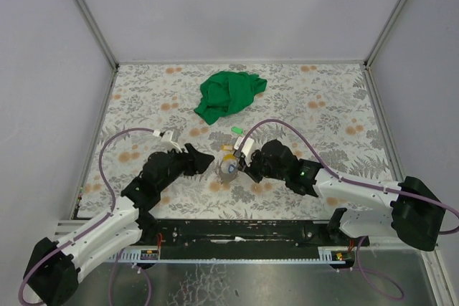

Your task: Put the keys on the keyring

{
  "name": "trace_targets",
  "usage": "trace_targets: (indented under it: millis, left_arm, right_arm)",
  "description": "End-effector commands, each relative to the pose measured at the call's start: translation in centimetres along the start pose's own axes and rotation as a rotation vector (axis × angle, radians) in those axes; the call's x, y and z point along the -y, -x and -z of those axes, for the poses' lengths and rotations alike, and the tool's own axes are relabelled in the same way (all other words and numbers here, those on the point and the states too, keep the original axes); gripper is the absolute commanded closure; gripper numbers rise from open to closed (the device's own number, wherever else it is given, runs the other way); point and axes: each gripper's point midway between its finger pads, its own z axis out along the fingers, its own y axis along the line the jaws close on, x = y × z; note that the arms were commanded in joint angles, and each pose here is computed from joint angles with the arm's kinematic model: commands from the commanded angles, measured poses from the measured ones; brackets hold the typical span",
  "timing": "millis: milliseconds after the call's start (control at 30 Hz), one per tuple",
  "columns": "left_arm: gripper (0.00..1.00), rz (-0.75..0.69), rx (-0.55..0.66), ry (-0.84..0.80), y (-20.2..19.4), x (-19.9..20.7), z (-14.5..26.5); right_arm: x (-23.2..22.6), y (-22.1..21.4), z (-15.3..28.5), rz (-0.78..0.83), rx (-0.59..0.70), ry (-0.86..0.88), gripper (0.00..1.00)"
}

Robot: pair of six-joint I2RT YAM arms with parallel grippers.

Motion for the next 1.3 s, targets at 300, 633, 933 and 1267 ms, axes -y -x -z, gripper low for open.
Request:
trace_targets:
  millis: [300,633,933,1267]
  left_arm:
    - [0.40,-0.079,0.023,-0.268,0.7,4.9,-0.6]
    - [0.42,-0.162,0.115,-0.487,1.0,7.6,1.7]
    - [0.50,-0.309,0.133,-0.641,-0.3,8.9,2.5]
    - [0.66,-0.450,0.102,-0.681,-1.2,9.0,1.5]
  right_arm:
    - [0.6,6.8,0.6,0.039,0.351,0.069,1.00]
    - [0.6,8.9,0.8,0.044,0.421,0.163,1.00]
    - [-0.3,7.4,0.7,0.024,0.396,0.205,1.00]
    - [-1.4,6.4,0.9,0.041,0.386,0.262,1.00]
